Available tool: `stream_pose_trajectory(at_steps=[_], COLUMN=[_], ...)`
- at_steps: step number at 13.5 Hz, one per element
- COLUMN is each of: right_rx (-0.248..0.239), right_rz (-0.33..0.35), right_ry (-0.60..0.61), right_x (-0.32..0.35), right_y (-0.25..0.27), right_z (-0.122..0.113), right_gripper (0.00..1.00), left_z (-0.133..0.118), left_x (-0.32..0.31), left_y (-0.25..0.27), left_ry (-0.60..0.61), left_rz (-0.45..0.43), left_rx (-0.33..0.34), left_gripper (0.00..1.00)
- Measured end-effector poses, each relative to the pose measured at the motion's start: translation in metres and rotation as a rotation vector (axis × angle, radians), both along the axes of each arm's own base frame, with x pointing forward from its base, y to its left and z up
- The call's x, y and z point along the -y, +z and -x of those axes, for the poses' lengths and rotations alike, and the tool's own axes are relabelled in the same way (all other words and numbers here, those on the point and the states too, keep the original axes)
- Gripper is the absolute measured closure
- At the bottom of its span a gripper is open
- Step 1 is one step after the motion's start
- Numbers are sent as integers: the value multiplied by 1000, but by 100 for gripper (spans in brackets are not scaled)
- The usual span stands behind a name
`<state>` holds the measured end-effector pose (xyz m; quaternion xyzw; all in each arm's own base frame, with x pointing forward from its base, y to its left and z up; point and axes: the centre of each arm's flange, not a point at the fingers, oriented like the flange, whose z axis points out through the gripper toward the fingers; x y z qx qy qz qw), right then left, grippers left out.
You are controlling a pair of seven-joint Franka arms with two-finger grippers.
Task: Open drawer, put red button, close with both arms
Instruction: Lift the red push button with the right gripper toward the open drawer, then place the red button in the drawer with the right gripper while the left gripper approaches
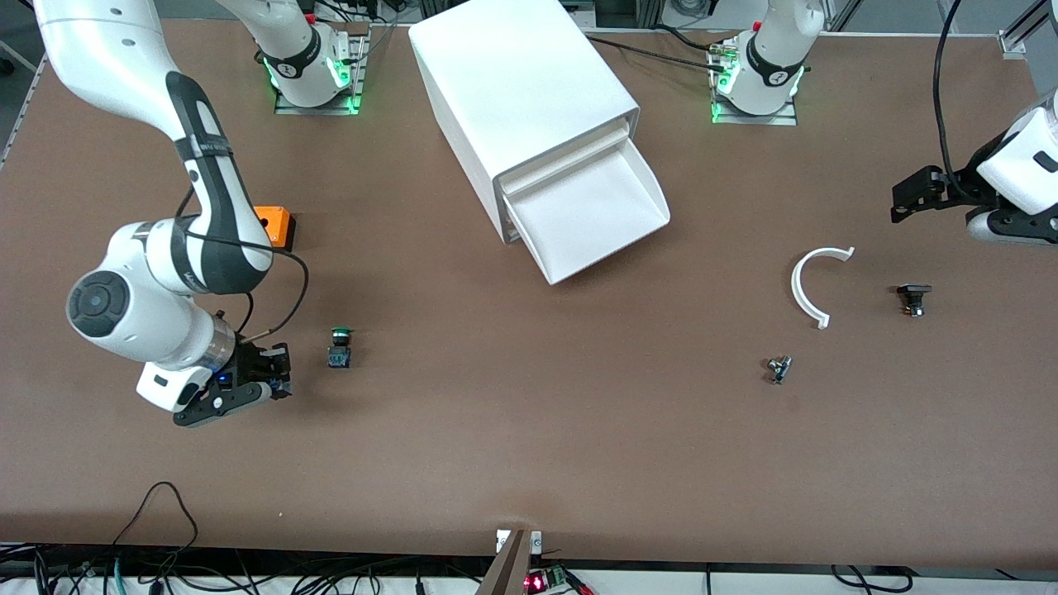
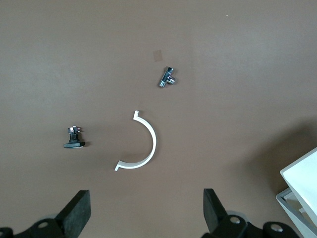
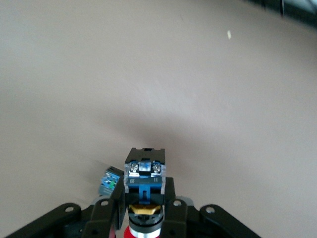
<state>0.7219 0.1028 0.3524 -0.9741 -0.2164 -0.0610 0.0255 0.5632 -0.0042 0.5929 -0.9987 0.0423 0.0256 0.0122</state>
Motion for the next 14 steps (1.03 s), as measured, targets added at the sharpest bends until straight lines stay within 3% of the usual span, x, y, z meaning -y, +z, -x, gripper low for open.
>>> stream_pose_trajectory(at_steps=[3,5,7,10,14], right_rx=[73,87,84,36,27], right_rz=[-22,-41,-66,-111,-178], right_ry=[207,366,551,784,1003], right_x=[-40,-74,-112,-168,-259], right_y=[51,70,80,80,81], right_z=[-3,3,15,43,88], right_gripper=[67,67,67,67,67], left_z=[0,0,0,0,0], left_x=[0,0,0,0,0], left_y=[0,0,0,0,0], left_ry=[0,0,0,0,0], left_rz=[0,0,0,0,0], left_rx=[0,0,0,1,1], left_gripper=[0,0,0,0,0])
